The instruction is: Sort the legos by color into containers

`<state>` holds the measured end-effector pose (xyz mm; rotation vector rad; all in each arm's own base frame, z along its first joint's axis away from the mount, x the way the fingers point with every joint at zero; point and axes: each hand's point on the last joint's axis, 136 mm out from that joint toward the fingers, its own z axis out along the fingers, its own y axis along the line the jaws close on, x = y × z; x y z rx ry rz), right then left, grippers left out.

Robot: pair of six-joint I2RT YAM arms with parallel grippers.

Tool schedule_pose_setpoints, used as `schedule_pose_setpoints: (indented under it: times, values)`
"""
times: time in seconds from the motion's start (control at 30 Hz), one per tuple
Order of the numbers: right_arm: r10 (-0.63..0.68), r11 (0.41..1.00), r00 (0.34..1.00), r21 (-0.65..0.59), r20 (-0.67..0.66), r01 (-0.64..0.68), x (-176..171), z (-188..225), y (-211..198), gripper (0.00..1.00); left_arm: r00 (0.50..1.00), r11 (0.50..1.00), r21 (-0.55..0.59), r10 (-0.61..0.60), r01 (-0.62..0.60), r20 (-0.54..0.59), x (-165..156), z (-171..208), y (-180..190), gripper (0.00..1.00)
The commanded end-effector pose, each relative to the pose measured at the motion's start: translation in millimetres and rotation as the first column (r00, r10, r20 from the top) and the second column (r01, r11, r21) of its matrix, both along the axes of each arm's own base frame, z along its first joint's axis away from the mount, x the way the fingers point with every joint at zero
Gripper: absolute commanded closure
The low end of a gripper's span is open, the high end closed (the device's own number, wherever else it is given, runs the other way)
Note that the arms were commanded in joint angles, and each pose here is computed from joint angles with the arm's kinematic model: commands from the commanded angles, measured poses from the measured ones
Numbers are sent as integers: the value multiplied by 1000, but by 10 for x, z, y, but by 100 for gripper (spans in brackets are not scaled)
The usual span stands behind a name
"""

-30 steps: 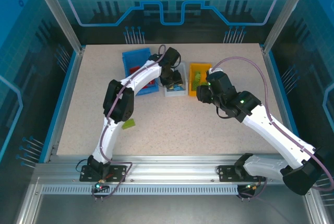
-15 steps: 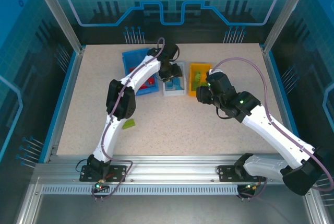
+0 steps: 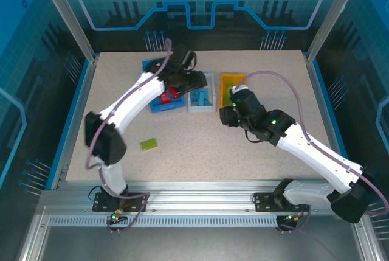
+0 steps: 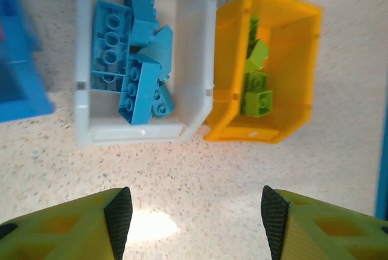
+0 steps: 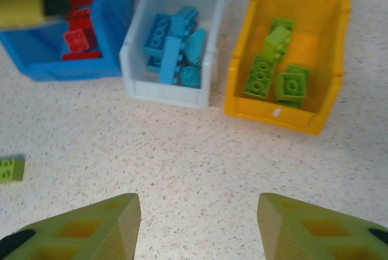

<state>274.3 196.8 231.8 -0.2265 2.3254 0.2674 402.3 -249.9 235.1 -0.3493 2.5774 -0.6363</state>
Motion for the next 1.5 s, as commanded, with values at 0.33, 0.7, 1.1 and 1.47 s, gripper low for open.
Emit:
schedule_pose_setpoints:
  times: [0.33, 0.7, 1.1, 1.47]
  values:
    - [749, 595, 641, -258, -166, -761, -799, -1184, 2178, 27, 863, 897, 15, 419, -441, 283, -1825, 557, 1986, 38]
    - [758, 485, 577, -329, -305, -811, -309, -2004, 2770, 21, 830, 854, -22, 511, -520, 222, -2721, 198, 2512, 38]
    - [721, 530, 592, -264, -359, -806, 1, -2252, 3082, 36, 847, 873, -46, 482, -485, 222, -2700, 249, 2433, 38]
    - [711, 593, 632, -219, -308, -775, 20, -2044, 3128, 73, 840, 850, -17, 523, -527, 144, -2880, 132, 2520, 37]
